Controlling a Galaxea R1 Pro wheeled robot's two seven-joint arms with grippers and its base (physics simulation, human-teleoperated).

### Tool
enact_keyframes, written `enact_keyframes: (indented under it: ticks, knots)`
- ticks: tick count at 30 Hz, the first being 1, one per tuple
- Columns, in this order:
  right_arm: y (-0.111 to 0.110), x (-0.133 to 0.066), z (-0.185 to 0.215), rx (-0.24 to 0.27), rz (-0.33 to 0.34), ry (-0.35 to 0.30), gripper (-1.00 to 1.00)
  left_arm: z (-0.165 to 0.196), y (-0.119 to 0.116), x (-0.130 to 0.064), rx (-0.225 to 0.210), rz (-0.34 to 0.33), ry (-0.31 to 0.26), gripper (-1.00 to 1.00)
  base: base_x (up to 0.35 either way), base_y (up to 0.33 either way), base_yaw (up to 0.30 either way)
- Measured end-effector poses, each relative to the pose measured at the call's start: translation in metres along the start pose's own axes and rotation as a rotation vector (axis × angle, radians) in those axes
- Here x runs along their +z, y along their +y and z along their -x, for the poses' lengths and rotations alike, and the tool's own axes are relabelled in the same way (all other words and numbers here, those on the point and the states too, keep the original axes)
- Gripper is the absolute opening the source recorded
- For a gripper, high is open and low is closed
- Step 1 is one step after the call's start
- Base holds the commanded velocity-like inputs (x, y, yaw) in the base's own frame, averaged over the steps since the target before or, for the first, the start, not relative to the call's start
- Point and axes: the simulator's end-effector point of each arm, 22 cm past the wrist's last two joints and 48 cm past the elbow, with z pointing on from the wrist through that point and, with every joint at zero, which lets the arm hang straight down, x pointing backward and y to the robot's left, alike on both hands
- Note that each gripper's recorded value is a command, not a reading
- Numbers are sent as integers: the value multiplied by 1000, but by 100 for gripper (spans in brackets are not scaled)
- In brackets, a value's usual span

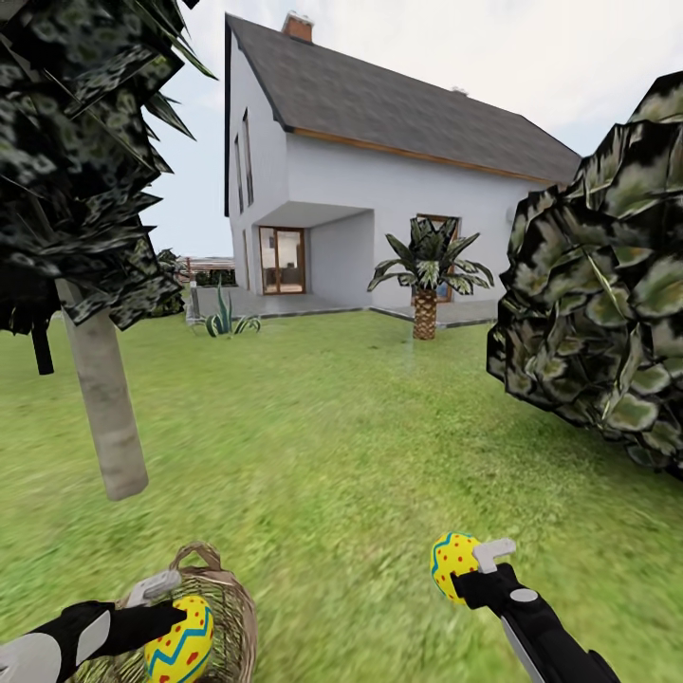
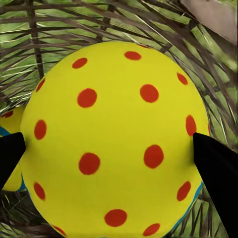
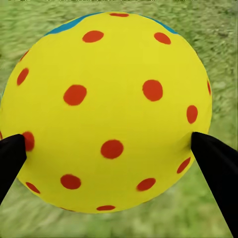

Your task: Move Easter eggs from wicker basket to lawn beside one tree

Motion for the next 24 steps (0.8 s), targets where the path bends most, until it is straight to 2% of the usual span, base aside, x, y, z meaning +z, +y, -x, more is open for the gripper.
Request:
enact_keyframes:
  ticks: [20, 24]
  knots:
    - [-10, -15, 29, -4, -4, 26, -100, 30, -17, -29, 0, 0, 1, -100, 0, 0, 0]
    - [-12, -19, 37, -4, -4, 26, -100, 36, -18, -35, -3, 4, 3, -100, -206, 53, 0]
